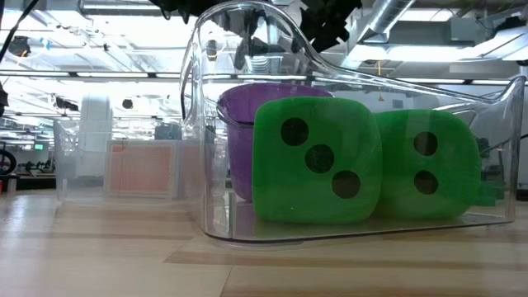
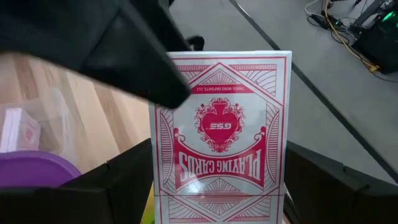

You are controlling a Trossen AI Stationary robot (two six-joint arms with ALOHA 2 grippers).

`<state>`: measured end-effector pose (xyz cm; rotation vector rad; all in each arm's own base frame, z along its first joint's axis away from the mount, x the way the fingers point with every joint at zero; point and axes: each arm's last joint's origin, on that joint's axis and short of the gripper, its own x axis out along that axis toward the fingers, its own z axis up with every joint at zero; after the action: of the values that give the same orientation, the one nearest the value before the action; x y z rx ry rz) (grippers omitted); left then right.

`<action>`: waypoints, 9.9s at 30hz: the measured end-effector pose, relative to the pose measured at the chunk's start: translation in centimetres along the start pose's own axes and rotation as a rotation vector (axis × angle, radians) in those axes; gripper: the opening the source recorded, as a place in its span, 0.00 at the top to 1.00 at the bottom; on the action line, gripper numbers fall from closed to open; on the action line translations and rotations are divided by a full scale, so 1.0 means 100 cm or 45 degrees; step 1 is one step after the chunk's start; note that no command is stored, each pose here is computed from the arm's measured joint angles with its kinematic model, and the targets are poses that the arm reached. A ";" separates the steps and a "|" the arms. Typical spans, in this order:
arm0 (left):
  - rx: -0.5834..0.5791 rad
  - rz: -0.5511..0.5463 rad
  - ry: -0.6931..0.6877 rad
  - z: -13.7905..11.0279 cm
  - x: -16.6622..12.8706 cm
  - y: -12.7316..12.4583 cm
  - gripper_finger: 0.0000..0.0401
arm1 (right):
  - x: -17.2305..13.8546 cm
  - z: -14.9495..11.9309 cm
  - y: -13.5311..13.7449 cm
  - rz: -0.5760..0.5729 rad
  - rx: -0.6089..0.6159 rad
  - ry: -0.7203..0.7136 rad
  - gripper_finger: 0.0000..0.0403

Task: Pick & Place Toys
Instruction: Put the red deck of cards into the white bin, then put the red game piece into the yellow bin

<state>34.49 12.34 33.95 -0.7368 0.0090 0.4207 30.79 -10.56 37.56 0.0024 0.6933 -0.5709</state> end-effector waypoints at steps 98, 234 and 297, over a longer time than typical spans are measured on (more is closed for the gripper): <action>0.714 0.062 1.823 -0.059 -0.105 -0.085 0.84 | -0.110 -0.020 -0.077 0.039 0.294 -0.129 0.23; 0.082 0.544 1.335 -0.045 -0.175 -0.081 0.25 | -0.114 -0.022 -0.072 0.190 0.319 -0.124 0.23; -0.872 1.365 1.285 -0.303 -0.184 -0.009 0.25 | -0.154 -0.030 -0.076 0.187 0.345 -0.251 0.23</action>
<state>22.13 -14.86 14.80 -1.5422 1.3111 1.0464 15.62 -8.84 45.91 0.2447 0.4168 -0.5119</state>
